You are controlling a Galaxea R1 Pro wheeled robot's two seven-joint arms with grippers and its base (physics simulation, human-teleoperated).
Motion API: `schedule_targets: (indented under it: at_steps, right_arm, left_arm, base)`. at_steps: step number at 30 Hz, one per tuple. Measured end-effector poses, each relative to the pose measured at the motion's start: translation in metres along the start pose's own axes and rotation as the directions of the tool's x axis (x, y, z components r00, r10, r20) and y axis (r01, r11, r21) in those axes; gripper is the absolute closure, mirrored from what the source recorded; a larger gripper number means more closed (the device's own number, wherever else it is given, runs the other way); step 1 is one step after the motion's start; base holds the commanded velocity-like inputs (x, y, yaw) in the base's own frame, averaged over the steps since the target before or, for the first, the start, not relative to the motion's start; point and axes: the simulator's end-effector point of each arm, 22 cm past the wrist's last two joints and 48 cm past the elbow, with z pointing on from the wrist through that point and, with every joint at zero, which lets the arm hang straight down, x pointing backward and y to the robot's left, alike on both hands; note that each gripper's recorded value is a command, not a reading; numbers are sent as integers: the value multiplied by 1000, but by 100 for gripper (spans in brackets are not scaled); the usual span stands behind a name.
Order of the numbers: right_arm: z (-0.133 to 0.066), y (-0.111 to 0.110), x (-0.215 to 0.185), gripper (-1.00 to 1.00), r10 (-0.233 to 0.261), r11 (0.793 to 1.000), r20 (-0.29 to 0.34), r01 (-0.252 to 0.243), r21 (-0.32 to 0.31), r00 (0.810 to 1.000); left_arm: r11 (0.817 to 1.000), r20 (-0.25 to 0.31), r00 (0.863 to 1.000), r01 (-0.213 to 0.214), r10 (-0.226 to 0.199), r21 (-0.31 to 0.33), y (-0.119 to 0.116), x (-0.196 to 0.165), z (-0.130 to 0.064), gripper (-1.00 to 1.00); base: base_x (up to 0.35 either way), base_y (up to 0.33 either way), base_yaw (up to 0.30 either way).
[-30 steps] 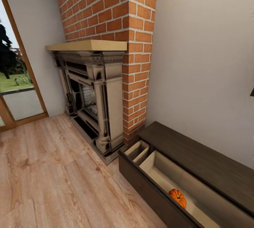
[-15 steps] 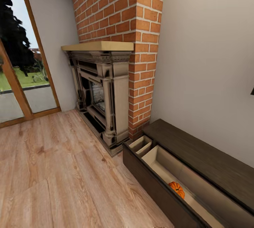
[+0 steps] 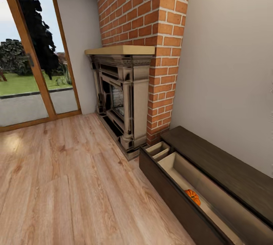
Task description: Place each of the two pumpkins and all three candles from the living room inside a cabinet in the living room (use any cabinet), then make sure every cabinet is closed, and position the cauldron so it is next to a table in the living room.
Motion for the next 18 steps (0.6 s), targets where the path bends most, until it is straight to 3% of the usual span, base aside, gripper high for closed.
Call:
schedule_targets:
  at_steps: [5, 18]
  right_arm:
    - [0, 0, 0, -100, 0, 1000, 0, 0, 0, 1000]
    - [0, 0, 0, -100, -1, 1000, -1, 1, -1, 1000]
  left_arm:
    - [1000, 0, 1000, 0, 0, 0, 0, 0, 0, -100]
    - [1000, -3, 1000, 1, -1, 0, 0, 1, 0, -100]
  base:
    - [-293, -133, 106]
    - [-299, -121, 277]
